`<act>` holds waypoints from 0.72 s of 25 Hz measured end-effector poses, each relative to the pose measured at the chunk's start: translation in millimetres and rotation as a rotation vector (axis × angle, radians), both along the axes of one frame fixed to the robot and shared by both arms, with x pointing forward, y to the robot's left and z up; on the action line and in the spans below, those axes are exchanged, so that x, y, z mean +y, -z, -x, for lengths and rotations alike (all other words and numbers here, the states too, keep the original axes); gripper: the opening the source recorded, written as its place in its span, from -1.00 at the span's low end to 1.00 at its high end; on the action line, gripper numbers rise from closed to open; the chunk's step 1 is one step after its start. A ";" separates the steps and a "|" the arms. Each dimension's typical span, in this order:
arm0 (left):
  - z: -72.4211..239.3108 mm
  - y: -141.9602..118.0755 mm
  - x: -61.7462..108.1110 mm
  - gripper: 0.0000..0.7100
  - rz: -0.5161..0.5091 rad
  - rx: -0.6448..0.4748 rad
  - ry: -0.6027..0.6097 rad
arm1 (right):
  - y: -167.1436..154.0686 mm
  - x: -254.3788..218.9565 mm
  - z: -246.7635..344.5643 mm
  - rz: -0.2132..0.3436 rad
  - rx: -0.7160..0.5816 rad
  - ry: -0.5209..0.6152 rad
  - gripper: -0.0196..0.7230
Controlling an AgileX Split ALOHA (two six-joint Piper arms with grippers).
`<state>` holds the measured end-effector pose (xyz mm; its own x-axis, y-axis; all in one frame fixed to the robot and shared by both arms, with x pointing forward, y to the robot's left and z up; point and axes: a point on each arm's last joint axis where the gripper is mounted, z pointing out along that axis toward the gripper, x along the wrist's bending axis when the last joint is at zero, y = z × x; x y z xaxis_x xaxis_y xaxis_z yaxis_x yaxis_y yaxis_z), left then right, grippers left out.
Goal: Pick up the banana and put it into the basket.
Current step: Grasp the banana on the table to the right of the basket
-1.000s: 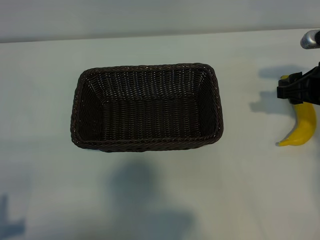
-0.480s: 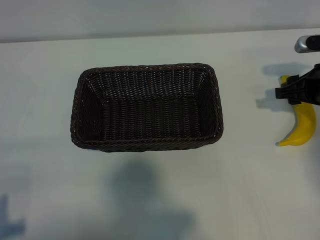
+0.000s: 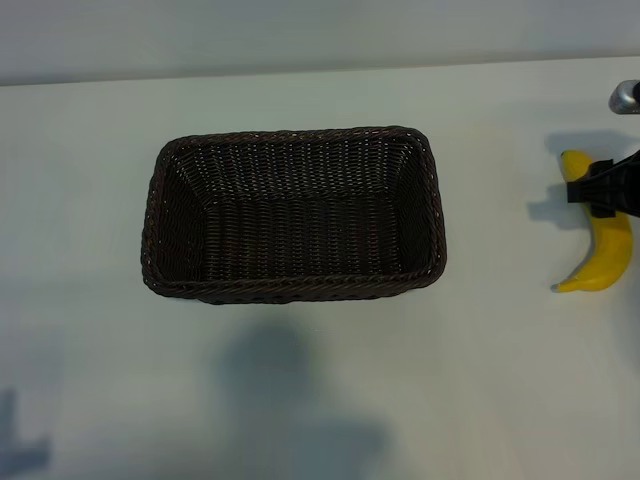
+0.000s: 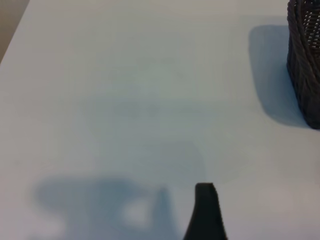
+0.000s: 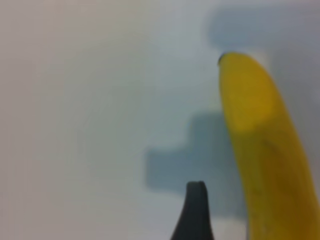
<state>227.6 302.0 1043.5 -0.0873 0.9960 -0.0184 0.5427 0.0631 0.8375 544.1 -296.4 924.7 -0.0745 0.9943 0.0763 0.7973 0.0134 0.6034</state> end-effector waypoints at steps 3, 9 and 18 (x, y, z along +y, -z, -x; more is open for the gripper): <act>0.0 0.0 0.0 0.63 0.001 0.000 -0.001 | 1.4 2.5 2.4 -0.021 0.030 -0.016 0.72; -0.1 0.2 0.0 0.63 0.001 0.001 -0.001 | -6.8 4.0 -2.8 -0.022 0.098 -0.040 0.71; -0.1 0.2 0.0 0.63 0.001 0.001 -0.001 | -27.6 -10.6 -13.3 0.093 0.237 0.072 0.68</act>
<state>227.7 302.0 1043.3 -0.0879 0.9959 -0.0193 0.5433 0.0642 0.8371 557.4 -306.9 952.3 0.0053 0.9999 -0.0091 0.9172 -0.0012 0.3984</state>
